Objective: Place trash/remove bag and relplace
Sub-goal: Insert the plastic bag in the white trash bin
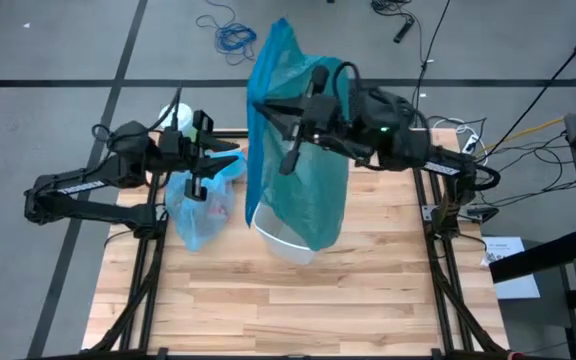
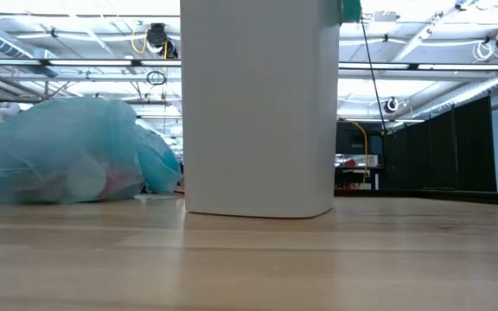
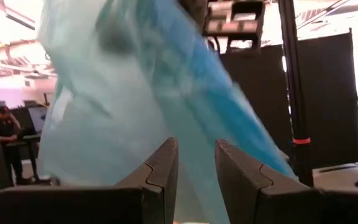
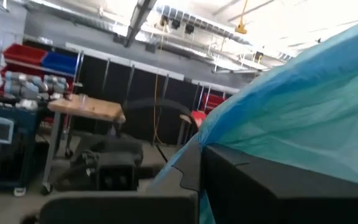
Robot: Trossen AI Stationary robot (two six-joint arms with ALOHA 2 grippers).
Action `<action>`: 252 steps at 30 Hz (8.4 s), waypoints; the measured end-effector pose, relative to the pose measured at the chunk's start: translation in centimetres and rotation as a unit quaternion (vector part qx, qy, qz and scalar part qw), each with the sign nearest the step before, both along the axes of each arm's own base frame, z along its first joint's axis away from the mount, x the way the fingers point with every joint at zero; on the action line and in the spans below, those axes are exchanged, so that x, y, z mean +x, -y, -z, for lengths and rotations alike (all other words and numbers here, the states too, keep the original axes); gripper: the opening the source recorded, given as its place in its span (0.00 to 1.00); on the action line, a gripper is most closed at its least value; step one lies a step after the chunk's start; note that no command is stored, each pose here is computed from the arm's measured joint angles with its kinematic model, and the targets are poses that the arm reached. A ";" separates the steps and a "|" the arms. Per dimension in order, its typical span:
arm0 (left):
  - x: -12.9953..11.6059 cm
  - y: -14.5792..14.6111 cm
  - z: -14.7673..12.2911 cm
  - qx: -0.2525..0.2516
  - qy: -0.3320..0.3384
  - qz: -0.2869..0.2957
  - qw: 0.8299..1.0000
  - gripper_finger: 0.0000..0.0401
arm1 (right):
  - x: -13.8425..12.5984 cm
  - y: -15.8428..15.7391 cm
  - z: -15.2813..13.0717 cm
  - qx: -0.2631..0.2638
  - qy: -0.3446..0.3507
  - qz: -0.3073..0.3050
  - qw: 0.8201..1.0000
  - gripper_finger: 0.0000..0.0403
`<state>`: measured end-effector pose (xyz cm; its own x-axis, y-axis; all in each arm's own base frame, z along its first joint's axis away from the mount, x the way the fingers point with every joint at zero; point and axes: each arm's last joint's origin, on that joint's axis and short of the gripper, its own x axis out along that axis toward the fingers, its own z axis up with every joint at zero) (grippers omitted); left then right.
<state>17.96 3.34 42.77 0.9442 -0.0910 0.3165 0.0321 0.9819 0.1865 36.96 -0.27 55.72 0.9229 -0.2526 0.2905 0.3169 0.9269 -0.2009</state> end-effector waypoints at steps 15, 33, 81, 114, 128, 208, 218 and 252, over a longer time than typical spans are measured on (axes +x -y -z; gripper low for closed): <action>1.1 -0.1 0.5 -0.019 -0.013 -0.028 0.999 0.27 | 2.6 0.7 2.3 -0.021 -0.045 0.038 0.998 0.00; 0.9 1.0 0.4 -0.034 -0.013 0.040 0.999 0.50 | 2.6 0.9 2.6 -0.031 -0.067 0.056 0.996 0.00; -0.1 2.5 -3.4 0.009 -0.001 0.064 0.998 0.00 | 0.3 -4.5 1.1 -0.076 -0.073 0.082 0.991 0.03; -0.2 2.1 -3.7 0.016 -0.002 -0.045 0.999 0.00 | -7.4 -8.0 -2.0 -0.091 -0.125 0.178 0.972 0.49; -0.2 2.1 -3.7 0.016 -0.003 -0.047 0.999 0.00 | -7.4 -6.5 -1.4 -0.018 -0.149 0.325 0.934 0.71; -0.1 2.5 -3.5 0.019 -0.017 0.028 0.999 0.00 | -8.1 3.6 13.4 0.355 -0.514 0.182 0.759 0.00; -0.2 3.0 -3.5 0.029 -0.014 0.064 0.997 0.00 | -6.7 13.3 16.0 0.393 -0.392 -0.019 0.832 0.00; -0.1 3.1 -3.1 0.072 -0.026 0.076 0.994 0.00 | 1.4 16.7 22.9 0.469 -0.264 -0.383 0.751 0.32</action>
